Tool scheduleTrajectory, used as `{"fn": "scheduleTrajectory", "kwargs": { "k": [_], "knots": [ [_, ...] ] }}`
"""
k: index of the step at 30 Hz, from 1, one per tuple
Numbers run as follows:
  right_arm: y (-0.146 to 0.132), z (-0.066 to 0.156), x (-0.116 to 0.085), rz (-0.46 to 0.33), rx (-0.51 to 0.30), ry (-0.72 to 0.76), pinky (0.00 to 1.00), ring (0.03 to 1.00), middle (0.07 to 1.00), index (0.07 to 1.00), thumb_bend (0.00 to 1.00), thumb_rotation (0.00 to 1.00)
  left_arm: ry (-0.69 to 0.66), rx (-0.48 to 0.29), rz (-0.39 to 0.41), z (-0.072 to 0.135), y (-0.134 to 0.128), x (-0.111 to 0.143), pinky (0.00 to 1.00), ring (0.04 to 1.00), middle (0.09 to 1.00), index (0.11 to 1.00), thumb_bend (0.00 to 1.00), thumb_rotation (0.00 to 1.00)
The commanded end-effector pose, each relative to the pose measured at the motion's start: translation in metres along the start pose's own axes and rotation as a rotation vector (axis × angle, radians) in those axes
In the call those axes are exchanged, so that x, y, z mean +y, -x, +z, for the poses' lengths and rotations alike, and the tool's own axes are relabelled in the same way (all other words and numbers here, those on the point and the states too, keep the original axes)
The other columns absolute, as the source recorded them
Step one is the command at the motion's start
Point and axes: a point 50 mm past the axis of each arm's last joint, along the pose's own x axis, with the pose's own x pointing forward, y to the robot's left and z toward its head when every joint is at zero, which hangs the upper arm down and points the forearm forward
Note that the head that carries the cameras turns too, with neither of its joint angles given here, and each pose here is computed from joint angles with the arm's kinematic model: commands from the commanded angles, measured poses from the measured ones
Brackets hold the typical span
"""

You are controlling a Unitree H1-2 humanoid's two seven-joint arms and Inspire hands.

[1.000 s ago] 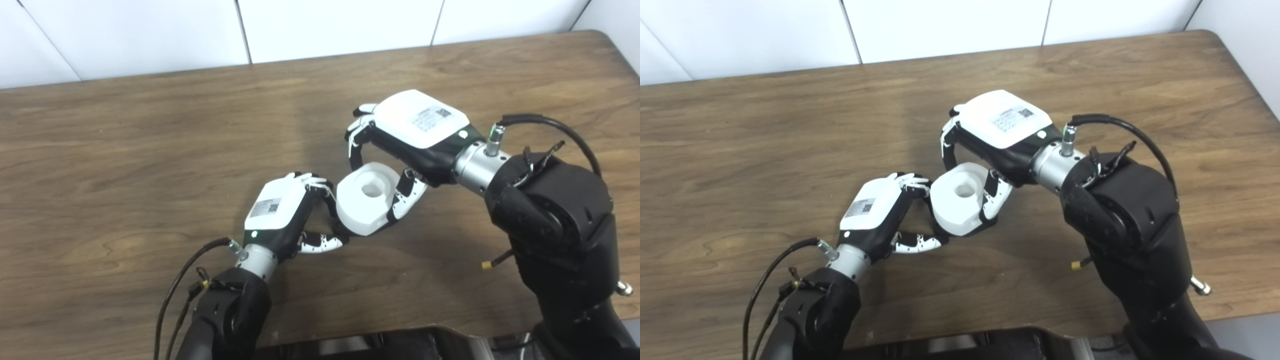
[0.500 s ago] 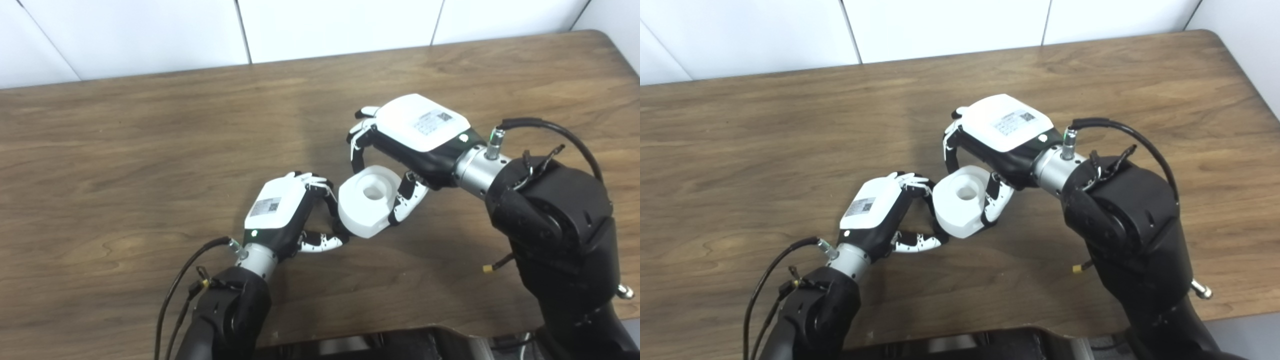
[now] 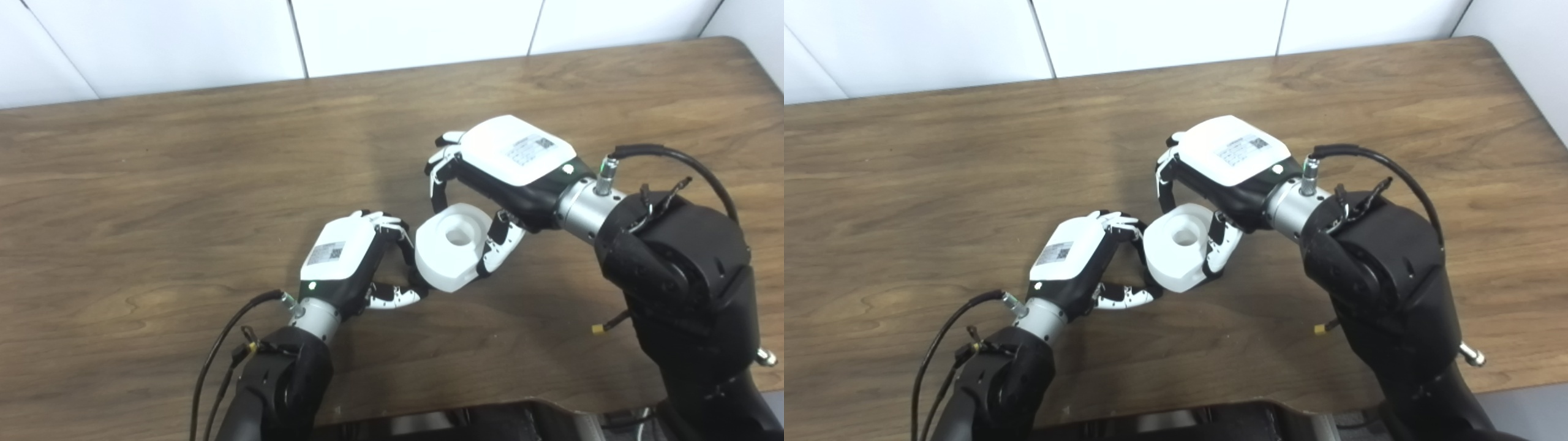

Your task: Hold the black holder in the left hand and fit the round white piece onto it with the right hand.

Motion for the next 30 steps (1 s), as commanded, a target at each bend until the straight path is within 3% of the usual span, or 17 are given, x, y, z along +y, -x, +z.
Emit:
{"fn": "scheduleTrajectory", "kwargs": {
  "k": [1,30],
  "knots": [
    [0.0008,0.0022,-0.0051,-0.005,-0.007,0.017,0.80,0.914,0.813,0.482,0.53,0.13,-0.002,-0.041,0.049,0.0097,-0.0029,0.0094,0.94,0.870,0.801,0.486,0.52,0.06],
    [-0.0024,0.0033,0.0024,0.003,0.001,0.020,0.80,0.922,0.792,0.482,0.52,0.13,-0.001,-0.044,0.048,0.0126,-0.0012,0.0115,0.94,0.873,0.803,0.486,0.52,0.06]
  ]
}}
